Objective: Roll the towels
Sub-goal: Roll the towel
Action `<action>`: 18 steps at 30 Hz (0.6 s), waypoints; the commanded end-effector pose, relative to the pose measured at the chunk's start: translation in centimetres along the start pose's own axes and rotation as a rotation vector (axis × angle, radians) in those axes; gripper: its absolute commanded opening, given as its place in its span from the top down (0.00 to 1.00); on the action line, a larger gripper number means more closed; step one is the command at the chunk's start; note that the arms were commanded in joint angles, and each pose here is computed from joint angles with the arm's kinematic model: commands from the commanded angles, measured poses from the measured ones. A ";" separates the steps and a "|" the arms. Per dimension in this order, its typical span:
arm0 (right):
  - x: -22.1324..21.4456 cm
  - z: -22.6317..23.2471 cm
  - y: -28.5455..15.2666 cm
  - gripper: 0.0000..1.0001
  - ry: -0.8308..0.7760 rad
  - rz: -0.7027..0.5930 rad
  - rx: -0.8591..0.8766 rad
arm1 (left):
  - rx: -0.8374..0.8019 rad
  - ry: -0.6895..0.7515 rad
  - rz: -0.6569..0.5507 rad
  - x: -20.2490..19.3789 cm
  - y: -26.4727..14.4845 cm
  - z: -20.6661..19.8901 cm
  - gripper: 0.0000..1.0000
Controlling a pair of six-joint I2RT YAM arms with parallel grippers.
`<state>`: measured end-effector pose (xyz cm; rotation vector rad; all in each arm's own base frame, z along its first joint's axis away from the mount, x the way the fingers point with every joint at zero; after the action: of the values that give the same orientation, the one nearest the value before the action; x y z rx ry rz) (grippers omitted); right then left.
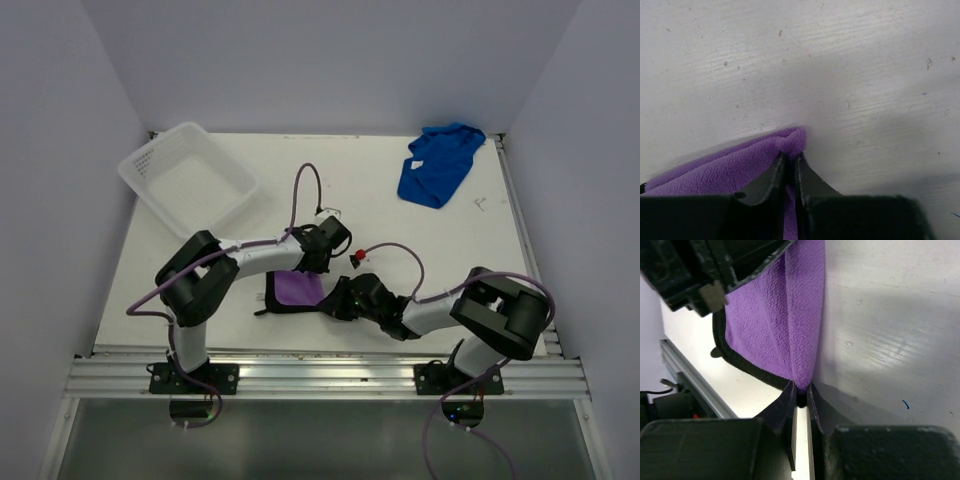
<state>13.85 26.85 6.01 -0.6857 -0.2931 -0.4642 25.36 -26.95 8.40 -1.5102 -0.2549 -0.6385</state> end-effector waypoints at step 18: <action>-0.9 2.5 -4.5 1.00 -0.644 -0.006 -0.420 | -0.440 -0.479 -0.419 0.5 -4.4 0.5 1.00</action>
<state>10.91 27.12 9.46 -1.0901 -0.6979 -0.3361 21.79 -25.32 9.06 -1.8955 -0.6176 -0.6386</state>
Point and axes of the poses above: each gripper's point midway between its finger pads, its own y axis out along the fingers, its own z axis along the line the jaws close on, x = y × z, the point moved 8 cm from there along -y, back along the fingers, and after that the axes turned 1 degree about y, right-handed, at the moved point
